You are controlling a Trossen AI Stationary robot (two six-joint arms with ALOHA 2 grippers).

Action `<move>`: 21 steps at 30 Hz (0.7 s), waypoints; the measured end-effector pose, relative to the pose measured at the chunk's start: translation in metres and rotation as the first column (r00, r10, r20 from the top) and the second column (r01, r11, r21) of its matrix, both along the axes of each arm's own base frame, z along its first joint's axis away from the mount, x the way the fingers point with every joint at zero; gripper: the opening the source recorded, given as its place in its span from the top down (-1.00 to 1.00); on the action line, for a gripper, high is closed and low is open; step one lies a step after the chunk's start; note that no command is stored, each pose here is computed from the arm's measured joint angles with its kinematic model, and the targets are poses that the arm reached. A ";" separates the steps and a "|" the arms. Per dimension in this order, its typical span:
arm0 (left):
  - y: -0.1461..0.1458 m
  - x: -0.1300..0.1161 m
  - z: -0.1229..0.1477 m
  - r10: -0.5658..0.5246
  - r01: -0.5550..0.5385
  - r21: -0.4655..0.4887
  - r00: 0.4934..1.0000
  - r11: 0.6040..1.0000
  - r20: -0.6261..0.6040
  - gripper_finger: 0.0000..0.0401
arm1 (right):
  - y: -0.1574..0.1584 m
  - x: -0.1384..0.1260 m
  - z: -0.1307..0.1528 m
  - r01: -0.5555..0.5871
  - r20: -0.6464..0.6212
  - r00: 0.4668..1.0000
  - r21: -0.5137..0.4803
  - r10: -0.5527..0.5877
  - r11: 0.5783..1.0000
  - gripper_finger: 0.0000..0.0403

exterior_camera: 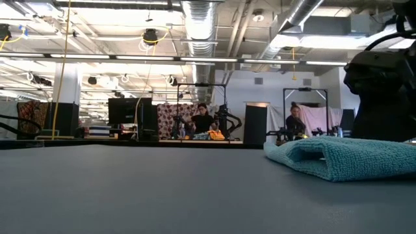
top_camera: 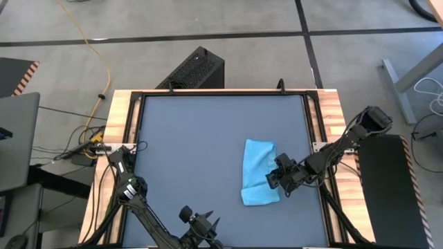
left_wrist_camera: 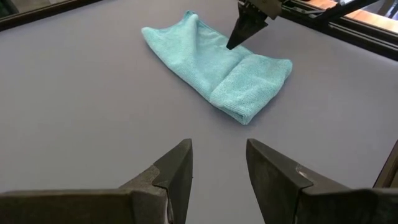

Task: Roll towel
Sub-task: Roll the blue microfiber towel

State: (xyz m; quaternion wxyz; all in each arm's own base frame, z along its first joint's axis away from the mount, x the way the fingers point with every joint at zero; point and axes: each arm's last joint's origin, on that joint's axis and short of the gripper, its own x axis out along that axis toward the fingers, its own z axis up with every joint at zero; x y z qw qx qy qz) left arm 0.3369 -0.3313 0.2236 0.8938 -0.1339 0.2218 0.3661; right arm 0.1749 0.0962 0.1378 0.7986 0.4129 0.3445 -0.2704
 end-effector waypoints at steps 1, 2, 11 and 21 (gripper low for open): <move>0.000 0.000 0.000 0.000 0.000 0.000 1.000 1.000 0.000 0.31 | 0.000 0.000 0.000 0.000 0.000 1.000 0.000 0.000 1.000 -0.13; 0.000 0.000 0.000 0.000 0.000 -0.001 1.000 1.000 0.000 0.31 | 0.000 0.000 0.000 0.001 0.000 1.000 0.000 -0.001 1.000 -0.13; -0.001 0.000 0.000 0.000 0.000 -0.006 1.000 1.000 0.006 0.31 | 0.000 0.001 0.000 0.005 0.010 1.000 -0.001 -0.005 1.000 -0.13; -0.002 0.002 0.000 0.000 0.000 -0.023 1.000 1.000 0.019 0.31 | 0.009 0.014 -0.016 0.045 0.043 0.998 0.021 -0.046 0.999 -0.13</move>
